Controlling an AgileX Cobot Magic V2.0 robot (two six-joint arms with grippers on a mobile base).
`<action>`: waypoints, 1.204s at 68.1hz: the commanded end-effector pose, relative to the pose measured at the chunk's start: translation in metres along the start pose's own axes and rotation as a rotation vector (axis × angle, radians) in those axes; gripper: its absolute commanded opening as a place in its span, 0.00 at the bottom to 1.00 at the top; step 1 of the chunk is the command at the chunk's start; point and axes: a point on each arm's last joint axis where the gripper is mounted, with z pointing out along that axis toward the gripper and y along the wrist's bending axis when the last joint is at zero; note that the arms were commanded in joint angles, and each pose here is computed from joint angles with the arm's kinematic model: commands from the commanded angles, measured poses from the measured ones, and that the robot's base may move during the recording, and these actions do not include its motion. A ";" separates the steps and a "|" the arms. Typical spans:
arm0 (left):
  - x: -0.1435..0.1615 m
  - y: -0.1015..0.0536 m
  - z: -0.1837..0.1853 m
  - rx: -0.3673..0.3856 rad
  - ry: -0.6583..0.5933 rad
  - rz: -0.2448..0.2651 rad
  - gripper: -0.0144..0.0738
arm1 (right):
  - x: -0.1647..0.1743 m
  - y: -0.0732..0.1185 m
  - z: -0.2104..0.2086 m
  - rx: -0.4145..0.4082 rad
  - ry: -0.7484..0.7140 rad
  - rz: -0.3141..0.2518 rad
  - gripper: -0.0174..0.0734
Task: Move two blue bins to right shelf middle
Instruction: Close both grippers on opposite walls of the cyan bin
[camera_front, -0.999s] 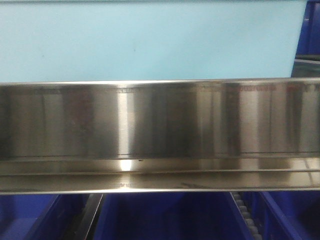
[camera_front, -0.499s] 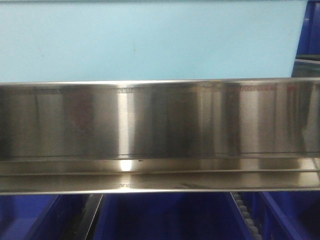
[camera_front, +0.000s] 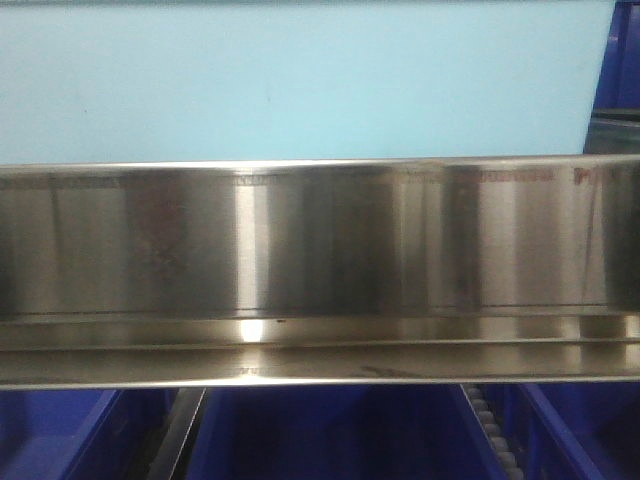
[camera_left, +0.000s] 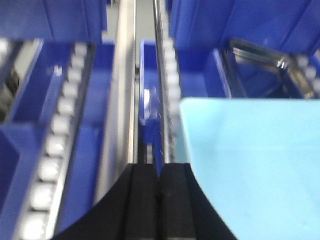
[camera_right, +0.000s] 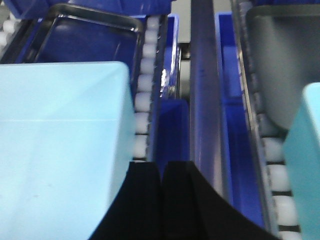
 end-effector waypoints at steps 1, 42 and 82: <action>-0.004 -0.013 0.003 -0.023 0.064 -0.029 0.04 | -0.010 0.011 0.004 0.024 0.061 -0.015 0.04; -0.013 -0.049 0.035 -0.045 0.185 0.025 0.06 | -0.020 0.041 0.045 0.081 0.242 -0.101 0.04; 0.023 -0.047 0.068 -0.106 0.333 0.059 0.49 | 0.002 0.040 0.066 0.087 0.314 -0.051 0.39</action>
